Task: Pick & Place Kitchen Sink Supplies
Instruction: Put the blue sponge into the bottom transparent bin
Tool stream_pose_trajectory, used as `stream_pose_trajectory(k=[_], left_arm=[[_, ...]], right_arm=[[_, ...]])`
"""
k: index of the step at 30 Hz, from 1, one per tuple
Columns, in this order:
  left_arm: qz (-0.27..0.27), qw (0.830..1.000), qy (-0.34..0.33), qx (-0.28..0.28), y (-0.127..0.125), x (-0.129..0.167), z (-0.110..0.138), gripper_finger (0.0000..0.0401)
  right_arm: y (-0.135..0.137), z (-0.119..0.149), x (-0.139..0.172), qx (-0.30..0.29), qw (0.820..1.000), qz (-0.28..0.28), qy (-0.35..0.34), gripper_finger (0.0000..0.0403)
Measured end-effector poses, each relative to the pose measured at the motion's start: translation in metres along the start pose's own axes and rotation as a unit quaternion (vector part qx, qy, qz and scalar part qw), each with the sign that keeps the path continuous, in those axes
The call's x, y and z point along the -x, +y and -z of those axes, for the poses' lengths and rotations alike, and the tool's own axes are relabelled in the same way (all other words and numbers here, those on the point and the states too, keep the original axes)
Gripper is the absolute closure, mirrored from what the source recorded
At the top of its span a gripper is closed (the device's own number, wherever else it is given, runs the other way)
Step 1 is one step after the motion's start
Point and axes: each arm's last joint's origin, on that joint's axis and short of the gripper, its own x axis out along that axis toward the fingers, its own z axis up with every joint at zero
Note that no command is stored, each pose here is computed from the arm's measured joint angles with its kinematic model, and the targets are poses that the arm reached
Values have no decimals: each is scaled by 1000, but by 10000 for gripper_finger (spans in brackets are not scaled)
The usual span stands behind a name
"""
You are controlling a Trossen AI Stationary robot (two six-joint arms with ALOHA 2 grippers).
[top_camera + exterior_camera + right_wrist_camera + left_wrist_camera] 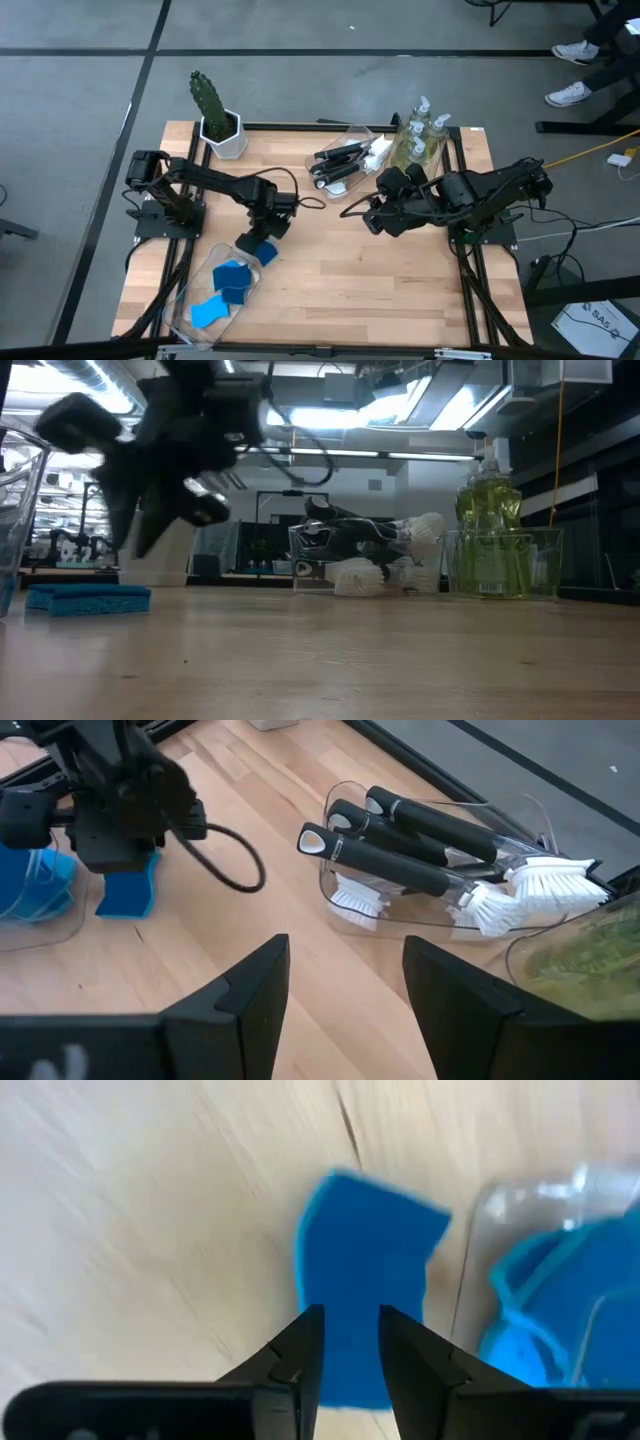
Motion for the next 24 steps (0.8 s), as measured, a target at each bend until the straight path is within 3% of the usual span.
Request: stream_pose_trajectory(k=[4, 10, 12, 15, 20, 24], left_arm=[[-23, 999, -37, -19, 3, 16, -4, 308], [-29, 999, -21, -22, 8, 12, -3, 311], [-25, 999, -17, 18, 9, 6, -5, 309], [-21, 992, -16, 122, 12, 0, -7, 306], [11, 957, 7, 289, 14, 0, 0, 308], [19, 957, 19, 290, 10, -1, 1, 304]], right_arm=[[0, 0, 0, -1, 1000, -2, -1, 207], [1, 0, 0, -1, 1000, -3, -1, 207], [1, 0, 0, -3, 1000, -3, -1, 207], [1, 0, 0, -10, 1000, -4, -2, 207], [1, 0, 0, -10, 1000, -3, -2, 207], [1, -1, 0, 1, 1000, -3, -2, 207]])
